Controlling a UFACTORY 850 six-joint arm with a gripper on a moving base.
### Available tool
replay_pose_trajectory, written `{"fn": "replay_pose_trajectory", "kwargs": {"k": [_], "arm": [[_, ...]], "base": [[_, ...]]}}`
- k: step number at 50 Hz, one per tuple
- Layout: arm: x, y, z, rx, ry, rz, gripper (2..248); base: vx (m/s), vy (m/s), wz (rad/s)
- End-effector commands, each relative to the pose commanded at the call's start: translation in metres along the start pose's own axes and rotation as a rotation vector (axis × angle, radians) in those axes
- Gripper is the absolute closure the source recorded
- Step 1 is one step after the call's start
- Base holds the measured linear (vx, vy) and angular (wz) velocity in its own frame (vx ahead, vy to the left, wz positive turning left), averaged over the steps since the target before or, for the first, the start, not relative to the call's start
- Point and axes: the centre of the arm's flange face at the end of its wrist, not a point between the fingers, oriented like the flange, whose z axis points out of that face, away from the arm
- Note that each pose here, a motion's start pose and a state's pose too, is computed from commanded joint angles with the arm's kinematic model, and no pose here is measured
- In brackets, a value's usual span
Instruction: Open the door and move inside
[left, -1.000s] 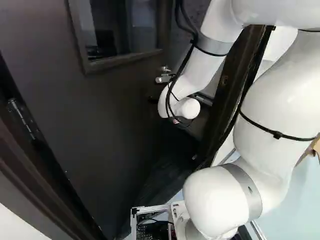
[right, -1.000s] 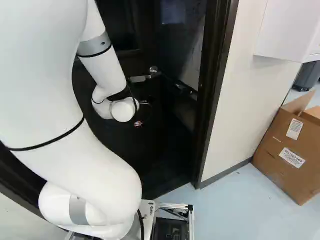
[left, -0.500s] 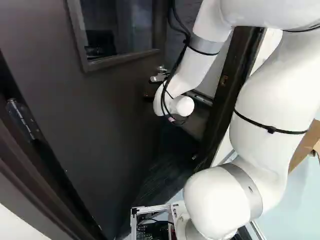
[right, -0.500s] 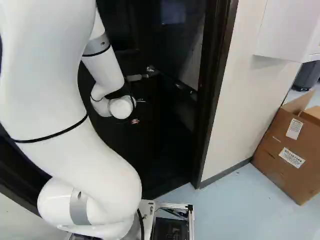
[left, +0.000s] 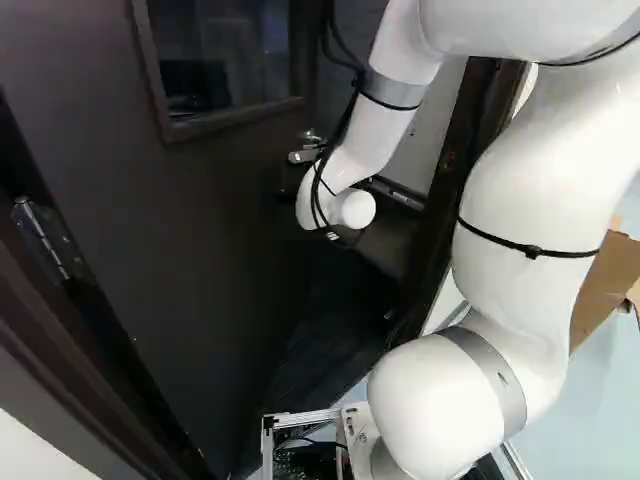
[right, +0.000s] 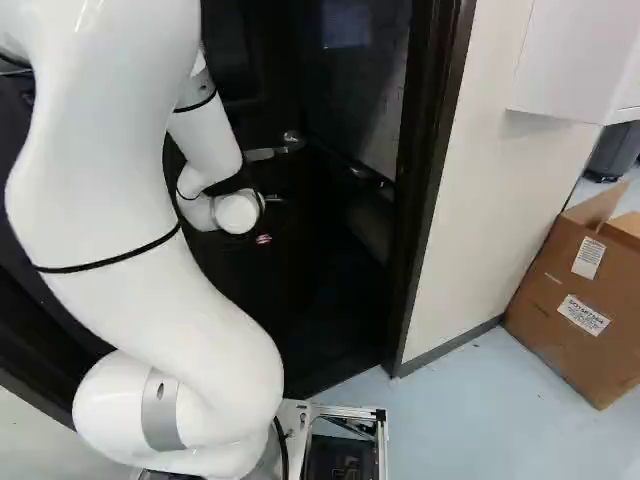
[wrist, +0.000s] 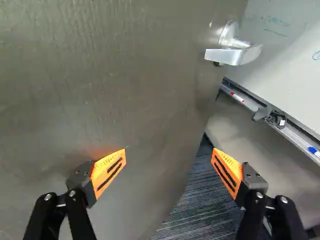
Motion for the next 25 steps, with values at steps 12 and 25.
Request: {"fn": "replay_pose_trajectory", "kwargs": {"k": [12, 25], "arm": [[0.003, -0.012, 0.01, 0.026, 0.004, -0.008, 3], [0.006, -0.025, 0.021, 0.054, 0.008, -0.017, 3]], "base": [[0.0, 0.0, 0.0], [0.0, 0.0, 0.0]]}}
